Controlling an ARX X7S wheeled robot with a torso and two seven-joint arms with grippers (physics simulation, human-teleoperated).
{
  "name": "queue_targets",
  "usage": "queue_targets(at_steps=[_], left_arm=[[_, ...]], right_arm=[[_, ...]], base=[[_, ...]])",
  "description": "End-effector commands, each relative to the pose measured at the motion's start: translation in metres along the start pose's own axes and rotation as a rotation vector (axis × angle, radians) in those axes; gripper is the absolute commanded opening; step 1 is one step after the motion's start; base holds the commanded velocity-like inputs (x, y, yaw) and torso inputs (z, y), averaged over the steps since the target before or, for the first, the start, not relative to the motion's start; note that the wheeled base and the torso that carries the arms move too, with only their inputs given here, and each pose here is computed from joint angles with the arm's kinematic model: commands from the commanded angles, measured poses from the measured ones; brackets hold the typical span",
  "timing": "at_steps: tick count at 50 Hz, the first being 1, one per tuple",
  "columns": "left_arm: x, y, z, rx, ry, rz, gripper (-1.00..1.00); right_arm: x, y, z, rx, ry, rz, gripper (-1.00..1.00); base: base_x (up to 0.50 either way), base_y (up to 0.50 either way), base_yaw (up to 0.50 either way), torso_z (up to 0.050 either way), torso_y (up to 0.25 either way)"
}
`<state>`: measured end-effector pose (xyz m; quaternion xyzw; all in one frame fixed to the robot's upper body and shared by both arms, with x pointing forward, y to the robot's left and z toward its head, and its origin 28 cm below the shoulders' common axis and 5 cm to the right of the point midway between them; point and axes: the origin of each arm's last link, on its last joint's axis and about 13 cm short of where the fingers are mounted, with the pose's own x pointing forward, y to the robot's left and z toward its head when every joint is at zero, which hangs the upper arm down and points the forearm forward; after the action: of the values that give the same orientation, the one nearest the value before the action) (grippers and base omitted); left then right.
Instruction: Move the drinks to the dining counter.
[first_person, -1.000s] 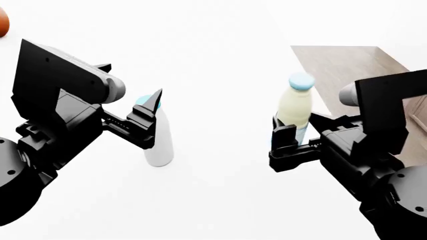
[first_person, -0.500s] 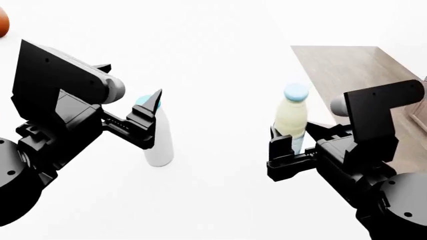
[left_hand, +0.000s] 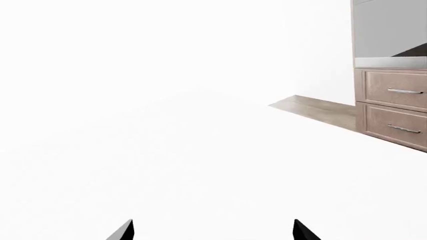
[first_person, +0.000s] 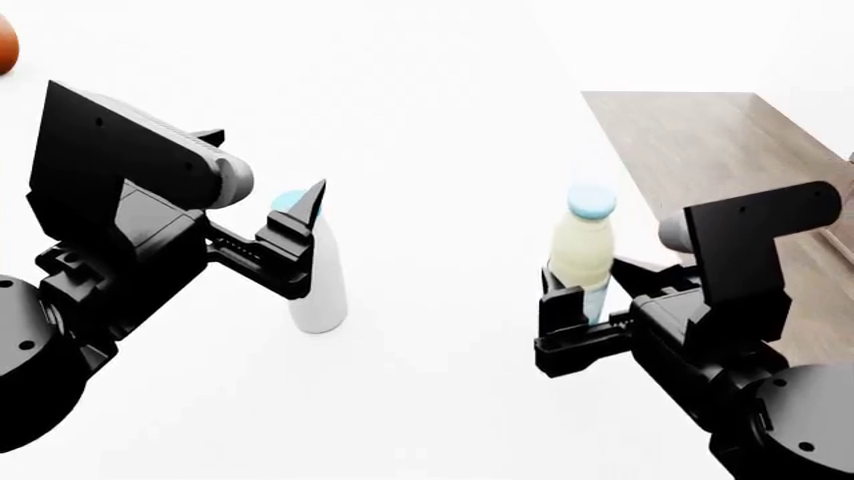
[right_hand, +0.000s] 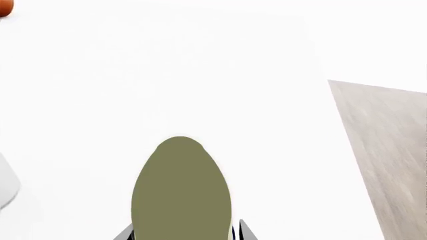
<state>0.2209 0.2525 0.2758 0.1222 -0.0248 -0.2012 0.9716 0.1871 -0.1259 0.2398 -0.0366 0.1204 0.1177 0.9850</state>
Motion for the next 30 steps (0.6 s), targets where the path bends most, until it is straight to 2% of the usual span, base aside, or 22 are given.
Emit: queue_targets(at_steps=[1,30], left_arm=[[-0.0001,-0.0002,-0.0006,-0.001,0.001,-0.001,1.00],[0.0003,-0.0006,-0.0020,-0.004,0.002,-0.003,1.00]], right_arm=[[-0.0001,-0.0028,0.0025,-0.027,-0.026,-0.026,1.00],[-0.0036,-0.0034,0.0098,-0.027,-0.066,-0.034,1.00]], base=[[0.00,0.00,0.00,0.000,0.000],[0.00,0.00,0.00,0.000,0.000]])
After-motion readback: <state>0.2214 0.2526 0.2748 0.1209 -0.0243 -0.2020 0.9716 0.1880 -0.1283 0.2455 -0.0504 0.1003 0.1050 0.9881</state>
